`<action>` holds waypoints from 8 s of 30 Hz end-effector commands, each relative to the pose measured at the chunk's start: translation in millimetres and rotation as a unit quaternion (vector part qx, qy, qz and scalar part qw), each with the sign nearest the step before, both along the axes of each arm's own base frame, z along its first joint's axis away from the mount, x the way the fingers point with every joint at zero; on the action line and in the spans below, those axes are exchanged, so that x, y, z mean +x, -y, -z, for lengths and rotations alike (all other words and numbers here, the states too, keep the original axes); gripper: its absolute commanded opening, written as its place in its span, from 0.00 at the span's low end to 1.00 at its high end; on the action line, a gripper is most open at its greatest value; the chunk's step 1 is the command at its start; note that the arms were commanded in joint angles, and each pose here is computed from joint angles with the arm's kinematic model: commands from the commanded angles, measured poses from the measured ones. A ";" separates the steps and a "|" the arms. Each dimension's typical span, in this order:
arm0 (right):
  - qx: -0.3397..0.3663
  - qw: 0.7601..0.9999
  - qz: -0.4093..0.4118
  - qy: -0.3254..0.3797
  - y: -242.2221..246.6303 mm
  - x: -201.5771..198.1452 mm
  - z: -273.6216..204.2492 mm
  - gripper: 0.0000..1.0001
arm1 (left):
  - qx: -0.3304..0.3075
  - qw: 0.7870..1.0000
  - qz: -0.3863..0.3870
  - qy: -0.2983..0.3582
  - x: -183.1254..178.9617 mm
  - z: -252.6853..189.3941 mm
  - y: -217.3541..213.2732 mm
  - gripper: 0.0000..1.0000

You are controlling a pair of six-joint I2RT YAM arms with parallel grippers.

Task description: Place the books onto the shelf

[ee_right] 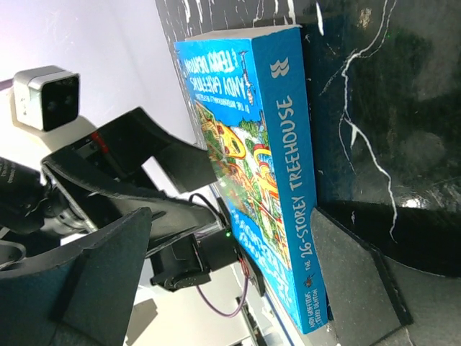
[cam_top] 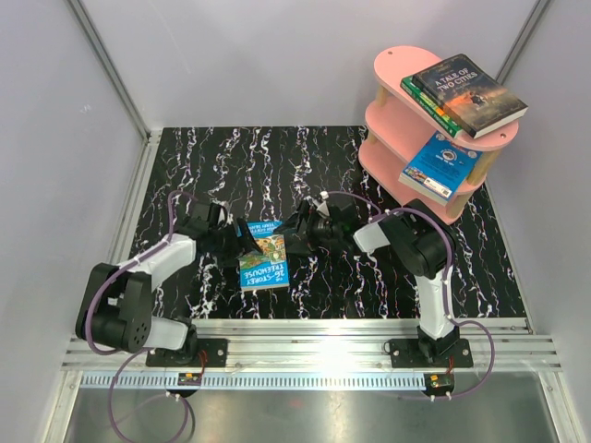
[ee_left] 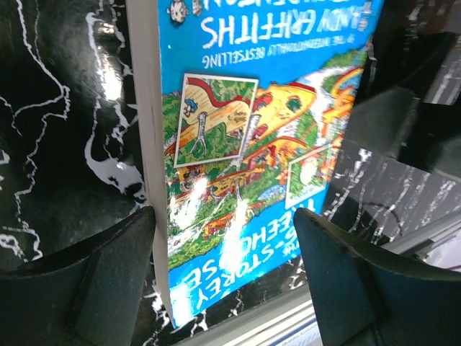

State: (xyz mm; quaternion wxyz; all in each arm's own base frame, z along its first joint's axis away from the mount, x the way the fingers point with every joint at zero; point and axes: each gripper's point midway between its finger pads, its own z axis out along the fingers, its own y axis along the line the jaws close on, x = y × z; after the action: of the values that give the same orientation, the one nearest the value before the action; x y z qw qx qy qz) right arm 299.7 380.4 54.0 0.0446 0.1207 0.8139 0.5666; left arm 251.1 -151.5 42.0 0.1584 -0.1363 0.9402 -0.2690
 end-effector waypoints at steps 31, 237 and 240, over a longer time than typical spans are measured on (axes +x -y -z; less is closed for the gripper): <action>0.029 0.998 0.016 -0.053 16.7 -48.1 11.4 0.98 | -0.114 0.989 0.061 0.067 6.5 -52.5 52.2 0.00; -0.077 0.860 0.412 0.292 272.8 -194.4 -343.0 1.00 | 0.193 0.843 -0.190 0.464 -73.8 -231.7 -141.8 0.99; -0.082 0.862 0.401 0.299 271.5 -199.9 -345.5 1.00 | 0.203 0.847 -0.197 0.451 -73.1 -228.2 -143.9 0.99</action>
State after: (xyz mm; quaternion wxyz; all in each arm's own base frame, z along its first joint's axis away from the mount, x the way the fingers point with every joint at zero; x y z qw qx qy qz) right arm 108.2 103.4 381.0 0.4970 0.2952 0.6931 0.4307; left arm 175.1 -17.7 266.5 0.6327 -0.1269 0.7582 -0.0935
